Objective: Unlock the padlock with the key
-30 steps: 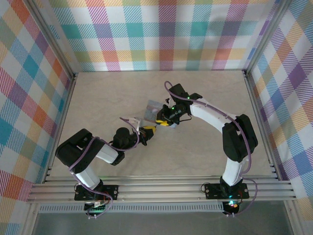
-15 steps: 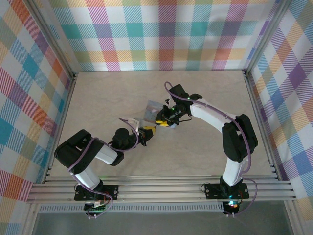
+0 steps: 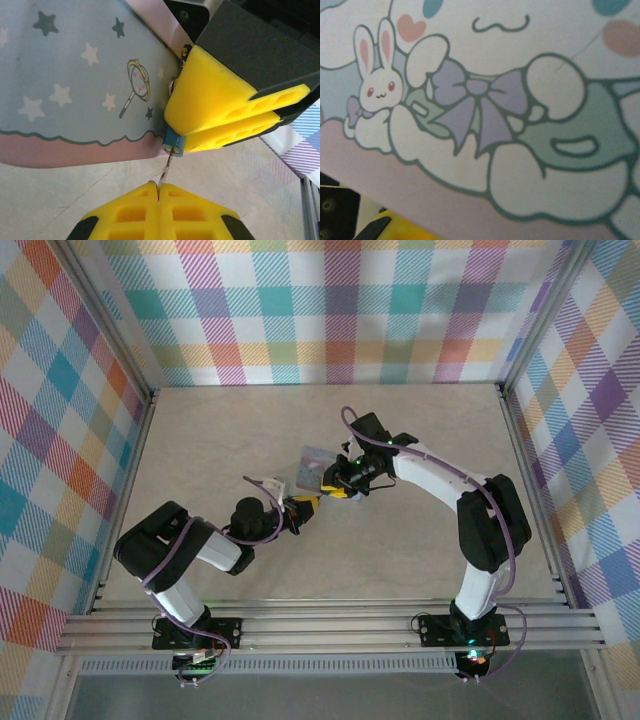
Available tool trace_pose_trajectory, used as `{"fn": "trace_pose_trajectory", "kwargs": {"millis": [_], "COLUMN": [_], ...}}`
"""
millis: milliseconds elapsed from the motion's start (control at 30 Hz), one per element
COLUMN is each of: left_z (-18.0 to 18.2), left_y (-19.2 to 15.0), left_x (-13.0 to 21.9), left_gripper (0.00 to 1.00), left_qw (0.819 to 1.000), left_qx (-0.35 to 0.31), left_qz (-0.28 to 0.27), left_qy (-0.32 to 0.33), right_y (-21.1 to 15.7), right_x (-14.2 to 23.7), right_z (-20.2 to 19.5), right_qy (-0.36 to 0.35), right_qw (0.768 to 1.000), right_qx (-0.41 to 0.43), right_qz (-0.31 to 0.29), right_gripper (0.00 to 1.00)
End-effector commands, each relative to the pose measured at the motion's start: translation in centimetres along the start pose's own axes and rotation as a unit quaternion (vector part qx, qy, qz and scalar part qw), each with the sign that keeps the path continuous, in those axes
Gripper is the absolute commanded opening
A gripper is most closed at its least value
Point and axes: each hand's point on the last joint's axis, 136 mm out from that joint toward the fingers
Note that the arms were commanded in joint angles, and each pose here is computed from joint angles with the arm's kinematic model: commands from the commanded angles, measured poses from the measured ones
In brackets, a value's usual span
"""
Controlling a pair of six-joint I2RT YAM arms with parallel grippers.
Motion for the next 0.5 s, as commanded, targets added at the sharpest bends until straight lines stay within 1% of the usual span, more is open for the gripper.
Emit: {"fn": "trace_pose_trajectory", "kwargs": {"millis": [0,133,233,467], "left_z": [-1.2,-0.8,-0.4,-1.0], "left_y": [2.0,1.3,1.2,2.1], "left_x": [-0.5,-0.3,0.1,0.5], "left_gripper": [0.00,0.00,0.00,0.00], "left_qw": [0.999,0.999,1.000,0.999], "left_qx": [-0.004,0.001,0.005,0.006], "left_qz": [-0.028,-0.018,-0.021,-0.035], "left_qy": [-0.032,-0.028,-0.020,-0.024], "right_y": [-0.5,0.0,0.3,0.3], "right_x": [1.1,1.7,1.8,1.7], "right_z": [1.6,1.5,1.4,1.3], "right_qy": [0.024,0.027,0.029,0.037], "right_qw": [1.000,0.999,0.999,0.999], "right_qx": [0.010,0.004,-0.001,-0.007], "right_qz": [-0.004,-0.021,-0.028,-0.030], "right_gripper": [0.00,0.00,0.00,0.00]}}
Point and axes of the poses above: each hand's point on the last joint's axis, 136 mm out from that joint toward the fingers, its own x axis back along the fingers, its own z axis along the line the jaws close on, y = z × x, and after that the axes turned 12 degrees about x, right-handed
